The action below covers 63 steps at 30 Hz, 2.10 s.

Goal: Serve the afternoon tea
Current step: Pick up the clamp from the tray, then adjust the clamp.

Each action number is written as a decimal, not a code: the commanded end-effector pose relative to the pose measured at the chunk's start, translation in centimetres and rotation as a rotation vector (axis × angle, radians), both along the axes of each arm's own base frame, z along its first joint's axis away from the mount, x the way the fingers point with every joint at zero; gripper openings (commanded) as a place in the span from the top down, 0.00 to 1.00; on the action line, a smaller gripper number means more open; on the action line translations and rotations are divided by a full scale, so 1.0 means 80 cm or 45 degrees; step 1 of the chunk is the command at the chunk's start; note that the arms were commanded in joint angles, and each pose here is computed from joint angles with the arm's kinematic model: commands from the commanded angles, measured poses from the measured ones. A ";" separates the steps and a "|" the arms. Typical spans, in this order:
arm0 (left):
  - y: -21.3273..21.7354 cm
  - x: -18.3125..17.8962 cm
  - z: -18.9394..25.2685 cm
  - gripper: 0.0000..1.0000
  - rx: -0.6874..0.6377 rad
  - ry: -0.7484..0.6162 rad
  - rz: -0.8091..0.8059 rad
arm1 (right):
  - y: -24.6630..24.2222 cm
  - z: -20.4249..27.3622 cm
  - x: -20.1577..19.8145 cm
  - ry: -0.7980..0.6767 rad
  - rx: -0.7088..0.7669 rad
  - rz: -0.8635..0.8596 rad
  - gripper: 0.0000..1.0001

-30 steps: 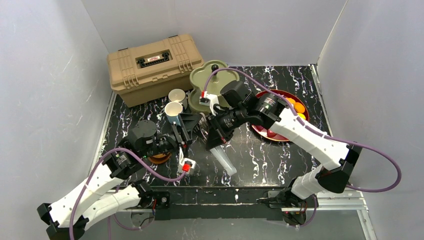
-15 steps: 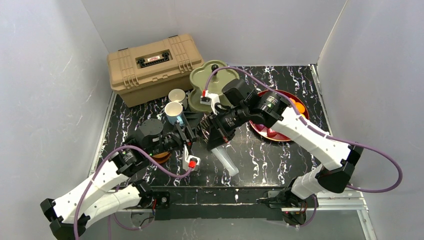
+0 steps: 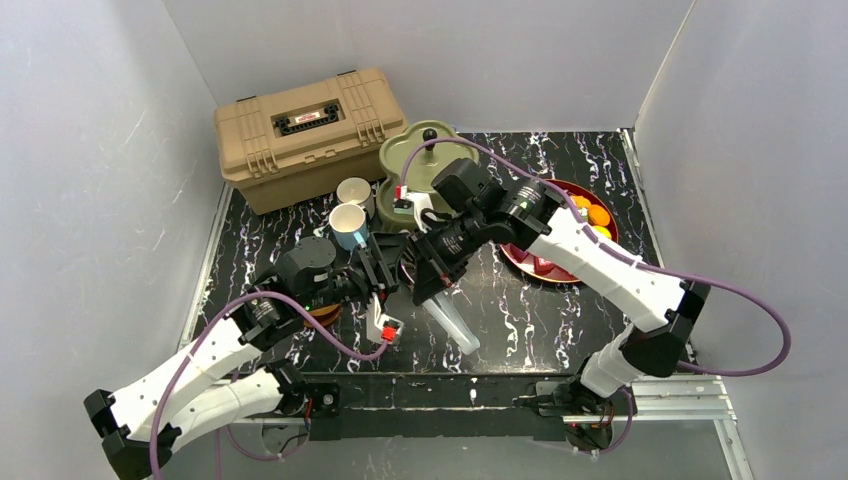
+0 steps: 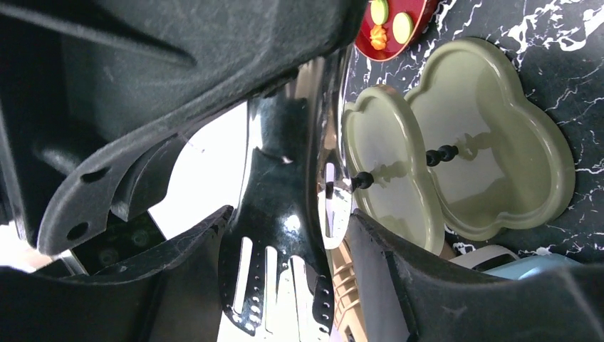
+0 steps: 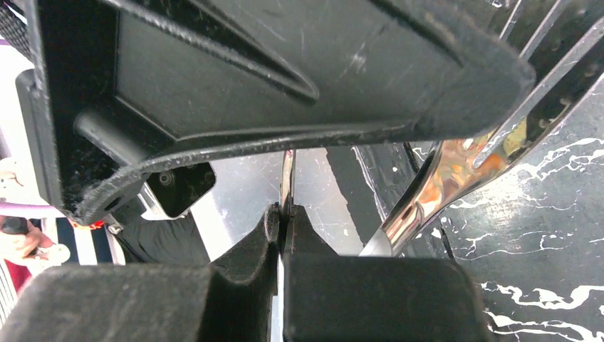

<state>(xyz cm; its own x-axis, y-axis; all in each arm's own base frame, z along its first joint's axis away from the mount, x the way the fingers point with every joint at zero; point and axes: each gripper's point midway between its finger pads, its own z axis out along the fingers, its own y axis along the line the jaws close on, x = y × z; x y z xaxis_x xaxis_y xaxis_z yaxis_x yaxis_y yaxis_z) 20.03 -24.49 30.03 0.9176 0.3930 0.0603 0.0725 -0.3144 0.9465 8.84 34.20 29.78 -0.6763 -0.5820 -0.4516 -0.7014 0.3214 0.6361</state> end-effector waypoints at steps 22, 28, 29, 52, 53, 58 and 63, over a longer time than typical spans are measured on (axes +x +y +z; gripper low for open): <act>-0.008 -0.062 -0.030 0.61 0.079 0.063 -0.203 | 0.037 0.024 0.037 -0.143 0.092 -0.020 0.99; -0.007 -0.057 -0.036 0.85 0.096 0.075 -0.178 | 0.039 0.027 0.037 -0.146 0.112 -0.012 0.72; -0.007 -0.056 -0.035 0.88 0.096 0.076 -0.173 | 0.038 0.027 0.036 -0.154 0.113 -0.014 0.59; 0.005 0.032 0.161 1.00 -0.840 0.319 0.403 | -0.150 0.189 0.123 -0.768 0.476 -1.070 0.02; 0.012 0.041 0.172 1.00 -0.892 0.339 0.471 | -0.150 0.192 0.121 -0.772 0.505 -1.067 0.02; 0.044 0.075 0.189 1.00 -1.145 0.463 0.800 | -0.125 0.208 0.104 -0.839 0.749 -0.894 0.02; 0.054 0.084 0.190 1.00 -1.251 0.540 0.916 | -0.085 0.215 0.115 -0.807 0.793 -0.802 0.02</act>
<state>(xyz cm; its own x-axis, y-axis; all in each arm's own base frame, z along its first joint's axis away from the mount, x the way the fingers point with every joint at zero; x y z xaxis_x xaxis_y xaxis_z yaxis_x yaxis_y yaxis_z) 26.10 -22.34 43.79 0.4860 0.5920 -0.6429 0.3183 0.5652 0.7611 17.03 24.39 43.84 -0.3744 0.1893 -0.9078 -0.7107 0.5703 0.4120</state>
